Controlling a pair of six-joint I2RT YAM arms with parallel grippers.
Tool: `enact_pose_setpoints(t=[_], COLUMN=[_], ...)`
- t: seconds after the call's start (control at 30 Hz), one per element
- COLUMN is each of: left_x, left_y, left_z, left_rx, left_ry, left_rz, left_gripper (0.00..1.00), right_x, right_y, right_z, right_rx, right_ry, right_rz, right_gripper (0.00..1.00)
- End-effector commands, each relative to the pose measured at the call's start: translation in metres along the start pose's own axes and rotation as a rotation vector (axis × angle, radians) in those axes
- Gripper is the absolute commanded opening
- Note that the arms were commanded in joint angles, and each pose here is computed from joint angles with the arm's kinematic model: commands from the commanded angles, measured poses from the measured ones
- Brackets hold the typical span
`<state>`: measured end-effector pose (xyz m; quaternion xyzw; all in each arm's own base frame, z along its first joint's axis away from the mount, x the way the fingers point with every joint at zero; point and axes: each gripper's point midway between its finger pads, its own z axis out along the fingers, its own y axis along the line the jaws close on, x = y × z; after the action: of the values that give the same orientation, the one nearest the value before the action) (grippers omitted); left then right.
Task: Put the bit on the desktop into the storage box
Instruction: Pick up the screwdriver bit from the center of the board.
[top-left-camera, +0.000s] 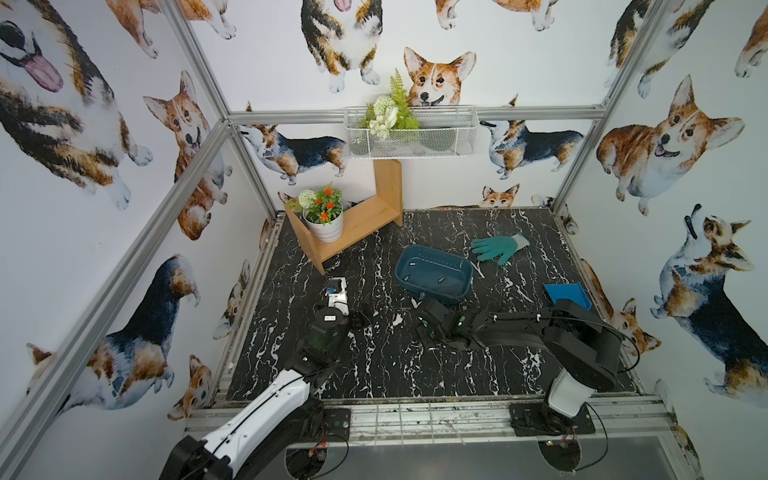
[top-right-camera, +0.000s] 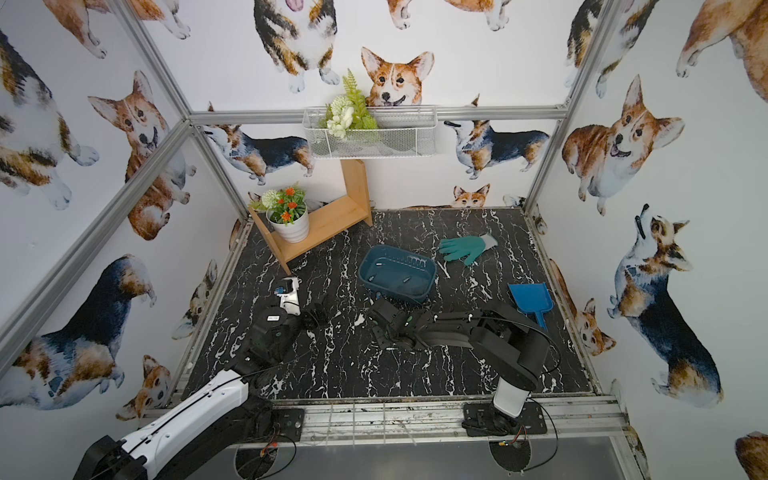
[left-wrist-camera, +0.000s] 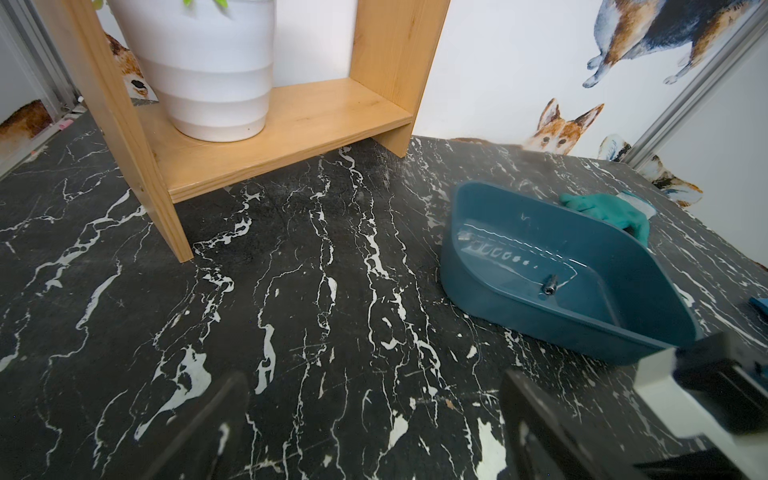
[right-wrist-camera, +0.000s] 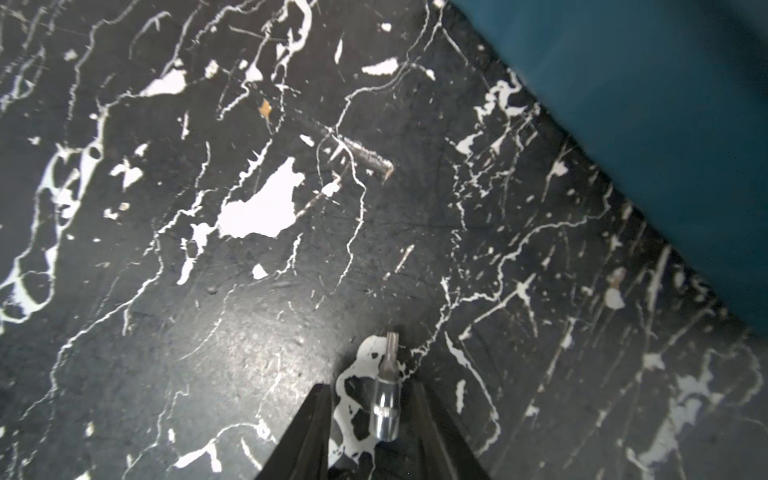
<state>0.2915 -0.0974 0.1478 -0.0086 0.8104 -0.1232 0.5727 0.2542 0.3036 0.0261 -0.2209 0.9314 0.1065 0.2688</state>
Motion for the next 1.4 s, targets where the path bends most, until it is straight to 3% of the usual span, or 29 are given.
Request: enact_pose_setpoints(t=[0.0,0.77,1.17,1.37], left_x=[-0.010,-0.011,-0.012,-0.013], left_y=[-0.002,-0.002,-0.008,-0.010], left_z=[0.000,0.000,-0.003,-0.004], left_rx=[0.008,0.008,0.042,0.058], left_ry=[-0.034,-0.037,-0.043,-0.047], left_rz=[-0.001,0.000,0.012,0.016], left_gripper=[1.00,1.00,1.00,1.00], right_x=[0.002,0.009,-0.040,-0.093], right_y=[-0.006,-0.014,-0.027,-0.057], right_z=[0.002,0.003,-0.037,-0.075], right_rx=[0.039,0.089,0.081,0.033], right_ry=[0.011,0.057,-0.086,-0.259], right_rz=[0.002,-0.019,0.009,0.103], right_gripper=[0.34,0.12,0.10,0.11])
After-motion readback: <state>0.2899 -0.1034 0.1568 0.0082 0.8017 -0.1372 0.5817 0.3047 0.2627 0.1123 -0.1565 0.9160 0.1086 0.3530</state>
